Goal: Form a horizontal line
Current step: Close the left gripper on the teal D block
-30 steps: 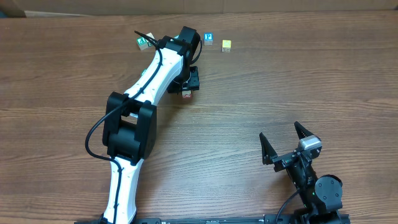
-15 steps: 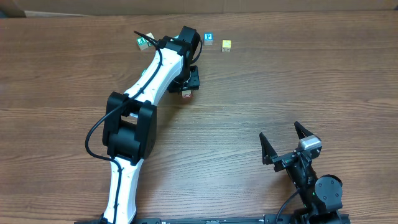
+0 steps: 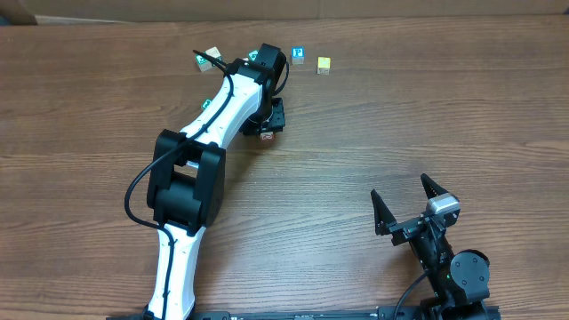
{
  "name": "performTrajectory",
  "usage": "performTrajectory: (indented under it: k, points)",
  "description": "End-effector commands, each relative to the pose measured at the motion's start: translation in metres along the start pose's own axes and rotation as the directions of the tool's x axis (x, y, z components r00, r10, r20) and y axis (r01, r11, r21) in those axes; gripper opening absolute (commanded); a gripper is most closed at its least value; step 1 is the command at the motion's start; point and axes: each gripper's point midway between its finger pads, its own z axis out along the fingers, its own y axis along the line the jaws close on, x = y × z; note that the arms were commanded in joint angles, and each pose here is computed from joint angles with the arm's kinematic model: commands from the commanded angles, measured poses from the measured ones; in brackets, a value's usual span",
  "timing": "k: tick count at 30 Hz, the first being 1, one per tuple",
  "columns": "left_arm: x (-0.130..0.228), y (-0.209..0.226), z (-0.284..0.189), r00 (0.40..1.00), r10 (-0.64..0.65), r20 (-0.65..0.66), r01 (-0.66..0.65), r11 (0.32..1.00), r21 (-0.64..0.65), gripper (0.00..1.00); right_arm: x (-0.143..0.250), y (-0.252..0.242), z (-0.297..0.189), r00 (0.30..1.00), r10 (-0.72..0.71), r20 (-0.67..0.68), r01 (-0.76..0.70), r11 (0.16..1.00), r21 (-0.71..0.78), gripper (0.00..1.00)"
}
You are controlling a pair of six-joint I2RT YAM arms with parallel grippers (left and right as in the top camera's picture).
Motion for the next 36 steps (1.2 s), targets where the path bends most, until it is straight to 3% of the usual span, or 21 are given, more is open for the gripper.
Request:
performTrajectory:
  k: [1, 14, 36]
  points:
    - [0.0067, 0.0016, 0.0105, 1.0, -0.001, -0.013, 0.001, 0.999, -0.034, 0.44, 0.0019, -0.0023, 0.0001, 1.0, 0.005, 0.003, -0.005, 1.0, 0.011, 1.0]
    - [0.0073, 0.0028, 0.0105, 1.0, -0.001, -0.015, 0.001, 0.999, -0.04, 0.39, 0.0019, -0.0023, 0.0001, 1.0, 0.005, 0.003, -0.005, 1.0, 0.011, 1.0]
    - [0.0081, 0.0031, 0.0105, 1.0, -0.001, -0.018, 0.0, 0.999, -0.041, 0.4, 0.0019, -0.0023, 0.0001, 1.0, 0.005, 0.003, -0.005, 1.0, 0.011, 1.0]
